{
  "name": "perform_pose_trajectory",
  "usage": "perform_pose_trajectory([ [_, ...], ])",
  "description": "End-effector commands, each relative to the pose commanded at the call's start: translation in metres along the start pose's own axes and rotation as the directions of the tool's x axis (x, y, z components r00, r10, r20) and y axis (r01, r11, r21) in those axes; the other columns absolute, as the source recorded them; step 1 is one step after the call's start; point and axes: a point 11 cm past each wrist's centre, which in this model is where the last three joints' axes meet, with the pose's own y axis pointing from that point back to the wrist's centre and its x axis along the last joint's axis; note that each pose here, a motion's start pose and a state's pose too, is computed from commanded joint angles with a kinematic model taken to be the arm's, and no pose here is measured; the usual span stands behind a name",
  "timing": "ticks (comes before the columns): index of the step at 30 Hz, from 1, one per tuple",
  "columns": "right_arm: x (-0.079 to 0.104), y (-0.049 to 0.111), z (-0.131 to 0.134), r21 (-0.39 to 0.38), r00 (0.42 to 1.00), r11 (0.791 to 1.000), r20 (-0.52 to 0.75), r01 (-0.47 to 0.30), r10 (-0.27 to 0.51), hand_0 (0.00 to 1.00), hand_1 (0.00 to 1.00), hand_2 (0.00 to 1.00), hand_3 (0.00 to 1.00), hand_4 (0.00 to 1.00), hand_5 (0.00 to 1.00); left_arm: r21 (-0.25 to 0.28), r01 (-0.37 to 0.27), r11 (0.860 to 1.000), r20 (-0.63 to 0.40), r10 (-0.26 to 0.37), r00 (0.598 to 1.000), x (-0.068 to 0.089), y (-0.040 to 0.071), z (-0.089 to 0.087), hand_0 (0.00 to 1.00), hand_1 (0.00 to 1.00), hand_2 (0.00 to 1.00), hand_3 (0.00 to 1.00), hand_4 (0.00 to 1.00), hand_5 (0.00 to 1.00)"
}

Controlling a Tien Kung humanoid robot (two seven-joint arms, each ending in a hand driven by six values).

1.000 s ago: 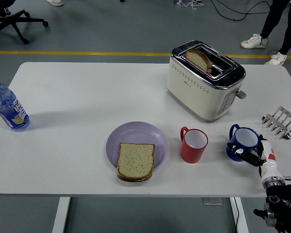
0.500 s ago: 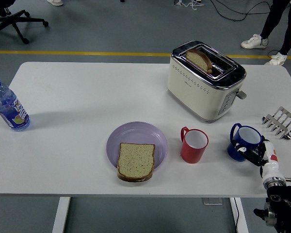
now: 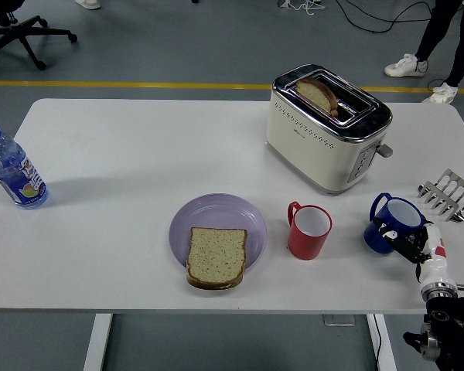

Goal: Pick up the cup,pour liquid into bread,place the cup on the desk

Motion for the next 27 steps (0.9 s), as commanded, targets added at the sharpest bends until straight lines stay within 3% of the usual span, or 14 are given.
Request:
perform_pose_trajectory([
  [2, 0.001, 0.0, -0.002, 0.01, 1.0, 1.0, 0.002, -0.005, 0.005, 0.357, 0.4, 0.509, 0.61, 0.864, 0.152, 0.0, 0.0, 1.0, 0.0, 0.0, 1.0, 0.0, 0.0, 0.0, 0.68, 0.746, 0.771, 0.665, 0.417, 0.998],
  [3, 0.002, 0.0, -0.005, 0.024, 1.0, 1.0, 0.004, -0.013, 0.013, 0.309, 0.351, 0.508, 0.558, 0.823, 0.106, 0.001, 0.0, 1.0, 0.0, 0.0, 1.0, 0.0, 0.0, 0.0, 0.68, 0.746, 0.771, 0.665, 0.416, 0.998],
  [8, 0.009, 0.0, -0.021, 0.078, 0.999, 0.996, -0.001, -0.05, 0.05, 0.309, 0.351, 0.508, 0.558, 0.823, 0.106, 0.004, 0.001, 1.0, 0.003, -0.001, 1.0, 0.0, 0.0, -0.002, 0.68, 0.746, 0.771, 0.665, 0.416, 0.998],
  [9, 0.009, 0.0, -0.022, 0.082, 0.999, 0.995, -0.001, -0.052, 0.052, 0.233, 0.276, 0.467, 0.51, 0.819, 0.103, 0.004, 0.001, 1.0, 0.003, -0.001, 1.0, 0.0, 0.0, -0.002, 0.68, 0.746, 0.771, 0.665, 0.416, 0.998],
  [11, 0.012, 0.0, -0.032, 0.109, 0.998, 0.992, -0.006, -0.059, 0.061, 0.233, 0.276, 0.467, 0.51, 0.819, 0.103, 0.005, 0.001, 1.0, 0.004, -0.001, 1.0, 0.0, 0.0, -0.002, 0.68, 0.746, 0.771, 0.665, 0.416, 0.998],
  [14, 0.013, 0.0, -0.043, 0.141, 0.998, 0.988, -0.023, -0.055, 0.059, 0.233, 0.276, 0.467, 0.51, 0.819, 0.103, 0.007, 0.001, 1.0, 0.006, -0.001, 1.0, 0.0, 0.0, -0.003, 0.68, 0.746, 0.771, 0.665, 0.416, 0.998],
  [15, 0.012, 0.0, -0.048, 0.153, 0.998, 0.987, -0.032, -0.051, 0.056, 0.199, 0.212, 0.427, 0.504, 0.813, 0.081, 0.007, 0.001, 1.0, 0.006, -0.001, 1.0, 0.0, 0.0, -0.003, 0.68, 0.746, 0.771, 0.665, 0.416, 0.998],
  [26, 0.001, 0.007, -0.094, 0.269, 0.994, 0.963, -0.107, -0.002, 0.032, 0.192, 0.191, 0.408, 0.506, 0.792, 0.044, 0.005, 0.0, 1.0, 0.004, 0.0, 1.0, 0.0, 0.0, -0.003, 0.68, 0.746, 0.771, 0.665, 0.416, 0.998],
  [27, -0.002, 0.008, -0.1, 0.282, 0.993, 0.959, -0.116, 0.007, 0.027, 0.209, 0.112, 0.337, 0.513, 0.857, 0.002, 0.004, 0.0, 1.0, 0.003, 0.0, 1.0, 0.001, 0.0, -0.002, 0.68, 0.746, 0.77, 0.664, 0.417, 0.998],
])
